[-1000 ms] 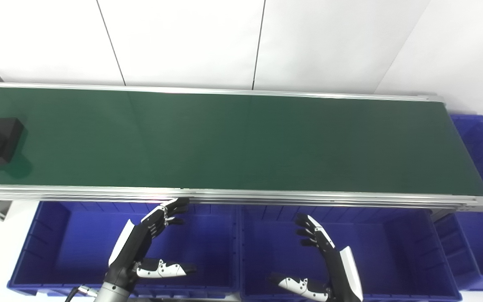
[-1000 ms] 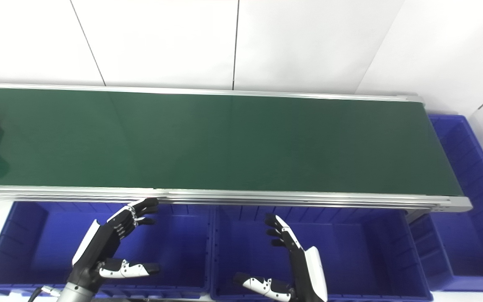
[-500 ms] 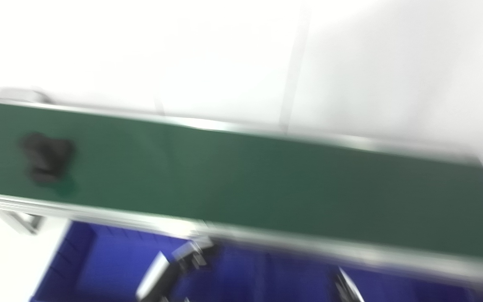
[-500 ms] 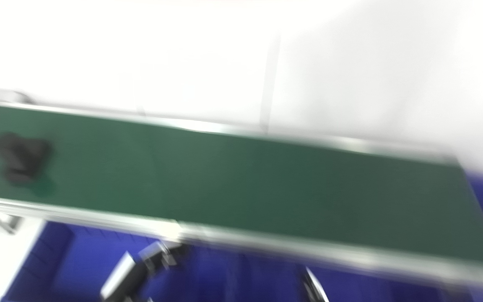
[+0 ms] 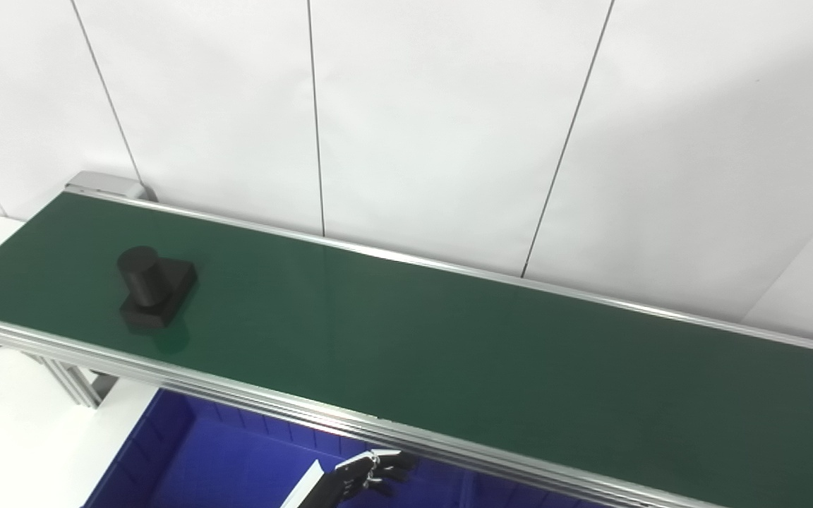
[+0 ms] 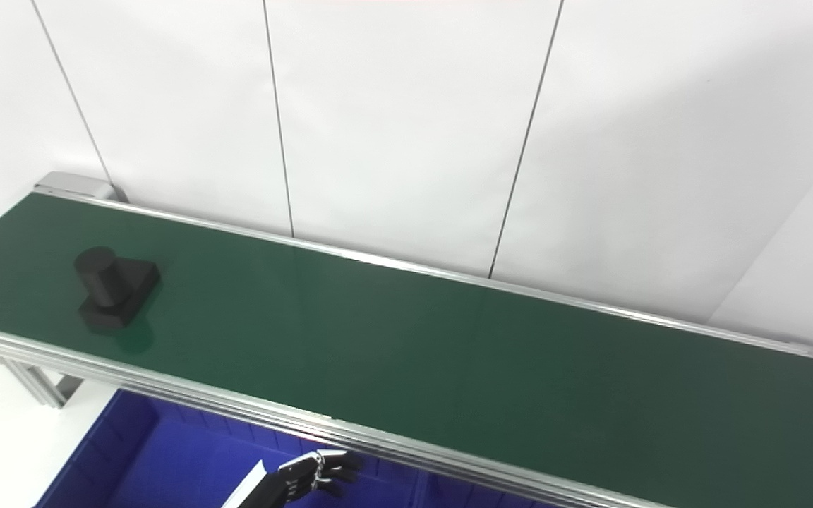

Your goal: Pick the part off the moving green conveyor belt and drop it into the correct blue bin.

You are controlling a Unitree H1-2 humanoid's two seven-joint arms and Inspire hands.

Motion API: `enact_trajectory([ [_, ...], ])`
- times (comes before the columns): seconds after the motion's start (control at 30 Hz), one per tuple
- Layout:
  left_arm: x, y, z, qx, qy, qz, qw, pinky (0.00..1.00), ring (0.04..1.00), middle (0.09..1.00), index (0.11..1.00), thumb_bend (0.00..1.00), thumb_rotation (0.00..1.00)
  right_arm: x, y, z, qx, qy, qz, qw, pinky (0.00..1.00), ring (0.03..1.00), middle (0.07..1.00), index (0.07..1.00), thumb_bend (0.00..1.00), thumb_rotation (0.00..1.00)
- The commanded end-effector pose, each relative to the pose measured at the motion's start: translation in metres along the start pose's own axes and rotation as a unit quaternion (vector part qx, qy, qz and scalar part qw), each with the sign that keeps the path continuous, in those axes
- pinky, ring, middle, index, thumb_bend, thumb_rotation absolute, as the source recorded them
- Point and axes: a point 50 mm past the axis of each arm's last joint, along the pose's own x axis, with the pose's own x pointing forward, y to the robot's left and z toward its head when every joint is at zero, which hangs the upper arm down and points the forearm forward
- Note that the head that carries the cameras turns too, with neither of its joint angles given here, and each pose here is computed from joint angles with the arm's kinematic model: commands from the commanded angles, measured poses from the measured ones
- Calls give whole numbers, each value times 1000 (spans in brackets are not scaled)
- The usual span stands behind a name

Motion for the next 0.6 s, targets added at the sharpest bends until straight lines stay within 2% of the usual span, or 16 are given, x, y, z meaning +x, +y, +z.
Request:
enact_trajectory([
  [0.0,6,3,7,9,-30,7,999,672,748,792,764,987,210,0,-4,8,5,-36,-9,999,817,845,891,938,602,15],
  [0.37,10,-3,5,11,-30,7,999,672,742,786,762,994,208,3,-9,3,8,-36,-7,999,845,854,903,948,583,0],
  [0.43,11,-4,5,9,-30,5,999,675,743,786,764,994,202,2,-10,2,5,-33,-12,999,836,859,904,946,587,0],
  [0.5,12,-5,5,7,-30,4,1000,679,741,782,761,996,195,2,-11,1,-3,-32,-16,999,760,849,901,940,597,30],
  [0.57,13,-6,5,7,-30,4,1000,683,743,780,760,993,188,2,-11,0,-4,-31,-19,999,763,859,905,940,599,27],
])
